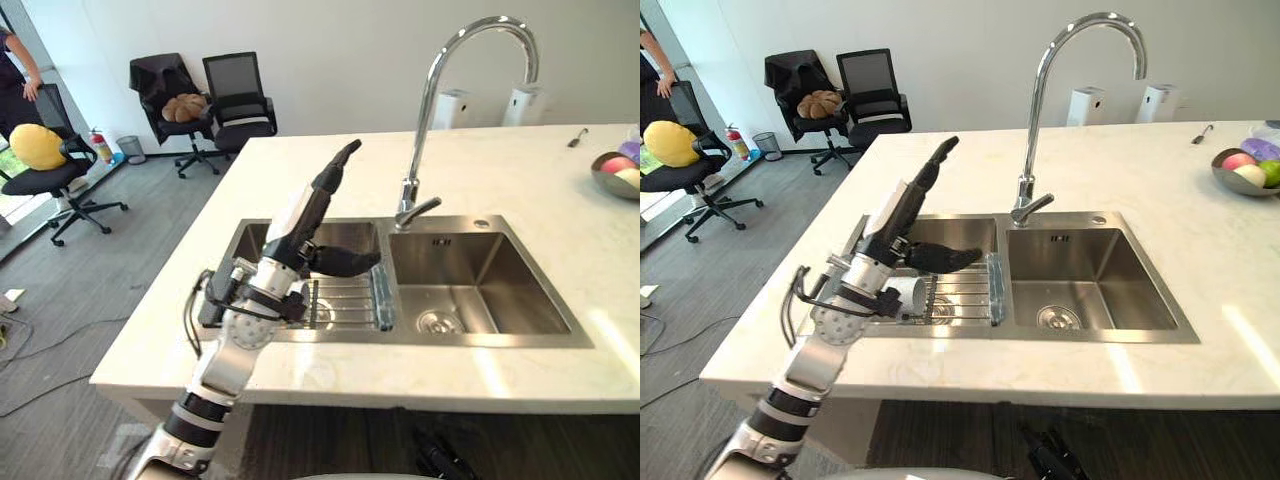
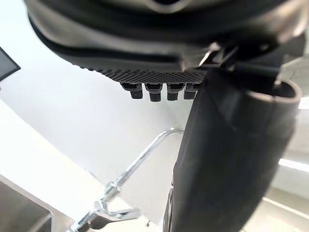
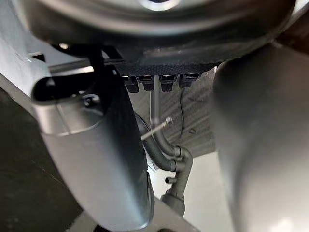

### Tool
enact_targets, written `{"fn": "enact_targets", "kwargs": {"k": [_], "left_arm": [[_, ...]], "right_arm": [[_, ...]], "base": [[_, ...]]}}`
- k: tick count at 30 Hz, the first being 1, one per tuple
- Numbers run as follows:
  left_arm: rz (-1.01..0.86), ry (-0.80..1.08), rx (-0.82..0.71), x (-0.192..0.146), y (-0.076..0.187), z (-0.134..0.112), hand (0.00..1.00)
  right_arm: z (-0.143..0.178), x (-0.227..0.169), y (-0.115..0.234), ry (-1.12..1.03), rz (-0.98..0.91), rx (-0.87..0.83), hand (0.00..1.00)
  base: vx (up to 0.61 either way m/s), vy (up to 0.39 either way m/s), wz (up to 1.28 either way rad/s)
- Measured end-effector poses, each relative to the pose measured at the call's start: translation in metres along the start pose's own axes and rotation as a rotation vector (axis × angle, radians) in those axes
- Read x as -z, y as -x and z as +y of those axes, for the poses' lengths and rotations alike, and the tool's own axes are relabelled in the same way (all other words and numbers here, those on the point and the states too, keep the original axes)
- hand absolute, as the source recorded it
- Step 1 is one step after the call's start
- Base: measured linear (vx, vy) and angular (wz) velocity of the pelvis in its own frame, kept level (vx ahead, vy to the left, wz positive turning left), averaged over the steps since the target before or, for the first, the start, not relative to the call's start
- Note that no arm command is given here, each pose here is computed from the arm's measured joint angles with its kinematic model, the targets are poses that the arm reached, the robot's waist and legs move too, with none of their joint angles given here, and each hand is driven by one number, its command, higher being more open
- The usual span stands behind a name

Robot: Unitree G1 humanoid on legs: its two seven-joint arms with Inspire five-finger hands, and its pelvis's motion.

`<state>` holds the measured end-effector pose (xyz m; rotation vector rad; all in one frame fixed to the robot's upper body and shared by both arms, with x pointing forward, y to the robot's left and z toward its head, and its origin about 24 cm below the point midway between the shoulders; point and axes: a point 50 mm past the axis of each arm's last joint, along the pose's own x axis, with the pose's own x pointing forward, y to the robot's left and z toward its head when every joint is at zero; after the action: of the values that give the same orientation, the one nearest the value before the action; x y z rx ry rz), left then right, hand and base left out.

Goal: Walk over to the sink, pick up the cup, carry it to the dishwasher, place the cup inside the dishwasher, then close the dishwasher door

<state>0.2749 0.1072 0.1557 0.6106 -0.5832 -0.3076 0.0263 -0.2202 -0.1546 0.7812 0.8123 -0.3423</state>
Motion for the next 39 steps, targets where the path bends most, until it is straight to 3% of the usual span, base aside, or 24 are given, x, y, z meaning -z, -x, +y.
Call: {"fn": "enact_targets", "kwargs": {"k": [1,2,3,8,10,16,26,33,39], "left_arm": [[-0.023,0.001,0.015,-0.004,-0.006,0.004,1.00],[-0.004,-0.059,0.173,0.003,-0.001,0.014,1.00],[0.004,-0.054,0.225,0.005,0.000,0.016,1.00],[0.039,-0.121,0.340,0.014,0.007,0.032,1.00],[0.053,-0.073,0.554,0.016,0.010,0.036,1.00],[0.140,-0.014,0.757,0.024,0.018,0.035,1.00],[0.219,0.066,0.768,0.038,0.021,0.031,1.00],[0.300,0.030,0.804,0.055,0.027,0.005,1.00],[0.396,0.038,0.692,0.078,0.035,-0.010,1.00]], "right_arm": [[-0.002,-0.001,0.001,-0.013,-0.010,0.003,1.00],[-0.001,0.007,0.003,-0.079,-0.031,0.016,1.00],[-0.002,0.006,0.003,-0.073,-0.029,0.017,1.00],[0.006,0.010,-0.001,-0.074,-0.020,-0.015,1.00],[-0.001,0.006,0.002,-0.072,-0.016,0.001,1.00],[-0.009,0.003,0.005,-0.049,0.007,0.020,1.00],[-0.017,-0.002,0.007,-0.042,0.032,0.045,1.00],[-0.016,-0.004,0.005,0.000,0.057,0.035,1.00],[-0.012,-0.006,0.002,0.030,0.073,0.026,1.00]], "base": [[0.60,0.339,0.81],[0.51,0.406,0.98],[0.42,0.379,1.05],[0.07,0.025,0.23],[0.07,0.000,0.05],[-0.01,0.007,-0.02],[-0.11,0.020,-0.04],[-0.05,0.022,-0.14],[0.03,-0.007,-0.07]]}}
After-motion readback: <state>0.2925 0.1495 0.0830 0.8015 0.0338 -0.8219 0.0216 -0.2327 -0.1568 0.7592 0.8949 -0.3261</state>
